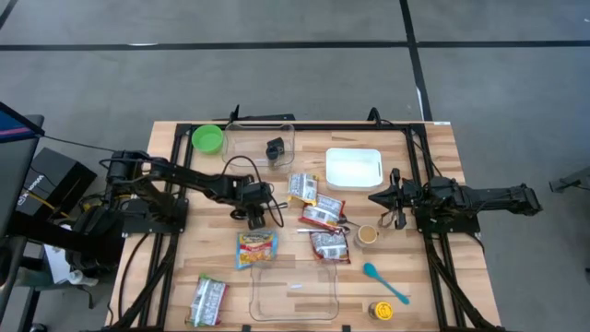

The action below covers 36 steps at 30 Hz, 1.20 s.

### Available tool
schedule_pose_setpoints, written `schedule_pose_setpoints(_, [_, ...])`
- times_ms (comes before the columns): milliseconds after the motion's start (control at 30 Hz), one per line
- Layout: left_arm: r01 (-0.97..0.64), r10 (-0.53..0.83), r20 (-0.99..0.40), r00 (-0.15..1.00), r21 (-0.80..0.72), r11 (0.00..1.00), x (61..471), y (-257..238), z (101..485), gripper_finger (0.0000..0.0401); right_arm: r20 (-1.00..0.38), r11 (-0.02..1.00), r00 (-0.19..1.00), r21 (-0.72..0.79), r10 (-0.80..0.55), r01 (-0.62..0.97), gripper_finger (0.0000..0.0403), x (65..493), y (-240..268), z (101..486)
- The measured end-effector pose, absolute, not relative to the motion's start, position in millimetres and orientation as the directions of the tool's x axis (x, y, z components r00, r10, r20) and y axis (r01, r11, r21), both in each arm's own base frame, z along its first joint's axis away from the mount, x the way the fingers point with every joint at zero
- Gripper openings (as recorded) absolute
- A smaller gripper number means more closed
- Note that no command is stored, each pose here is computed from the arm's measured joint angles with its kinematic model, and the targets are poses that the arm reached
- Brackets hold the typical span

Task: Pick & Place Food Item
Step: Put the left black spoon into the white bin

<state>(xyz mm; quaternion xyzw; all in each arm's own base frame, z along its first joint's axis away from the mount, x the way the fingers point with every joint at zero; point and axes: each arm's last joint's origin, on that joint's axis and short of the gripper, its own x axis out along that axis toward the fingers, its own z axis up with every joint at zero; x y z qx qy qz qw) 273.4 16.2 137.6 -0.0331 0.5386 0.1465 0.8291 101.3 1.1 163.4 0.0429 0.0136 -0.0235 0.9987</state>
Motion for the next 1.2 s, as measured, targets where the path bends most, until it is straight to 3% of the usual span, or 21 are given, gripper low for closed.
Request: schedule_pose_setpoints(1200, [-0.247, 0.108, -0.936, 0.334, 0.024, 0.969, 266.1, 12.7, 131.7, 0.0155, -0.029, 0.995, 0.999, 0.085, -0.046, 0.048, 0.0000, 101.3, 1.1, 163.4])
